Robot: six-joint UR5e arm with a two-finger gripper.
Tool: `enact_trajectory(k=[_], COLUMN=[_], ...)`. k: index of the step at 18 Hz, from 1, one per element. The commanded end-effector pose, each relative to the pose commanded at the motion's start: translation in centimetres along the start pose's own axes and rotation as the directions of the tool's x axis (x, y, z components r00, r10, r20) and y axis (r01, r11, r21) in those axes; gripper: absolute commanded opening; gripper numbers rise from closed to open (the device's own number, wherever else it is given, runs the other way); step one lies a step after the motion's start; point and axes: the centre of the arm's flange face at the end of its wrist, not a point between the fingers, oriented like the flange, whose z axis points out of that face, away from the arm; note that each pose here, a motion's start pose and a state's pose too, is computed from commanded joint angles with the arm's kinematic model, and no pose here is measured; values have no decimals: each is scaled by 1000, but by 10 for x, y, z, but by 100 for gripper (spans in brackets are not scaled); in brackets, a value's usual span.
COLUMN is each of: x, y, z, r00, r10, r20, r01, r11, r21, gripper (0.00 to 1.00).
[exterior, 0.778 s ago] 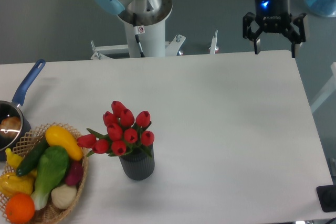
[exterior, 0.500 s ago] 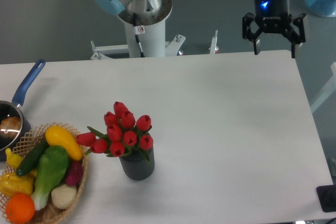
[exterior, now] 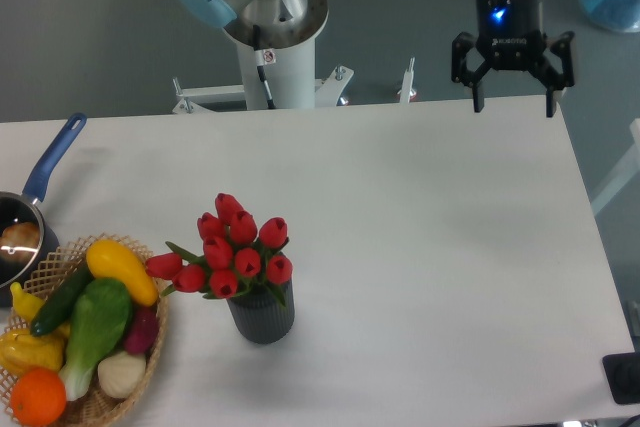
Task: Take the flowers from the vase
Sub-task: 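Move the open gripper down and toward the red tulip bouquet, then lower the open gripper around the tulip stems above the vase rim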
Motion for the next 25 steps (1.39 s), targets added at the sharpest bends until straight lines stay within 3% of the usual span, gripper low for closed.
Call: enact_trajectory(k=[6,12,16,21,25], x=[14,18,18,36,44], y=[-24,-34,-33,-56,-64], z=[7,15,24,43,54], r00=[996,988,986,982,967], r10=[-45,-94,-95,-52,-32], r20=[-78,-126,-137,-180,-252], r01=[55,115,116,84,103], r11=[990,980,981,981,957], r21=[130,166,154,175,272], gripper=[100,100,100,100,100])
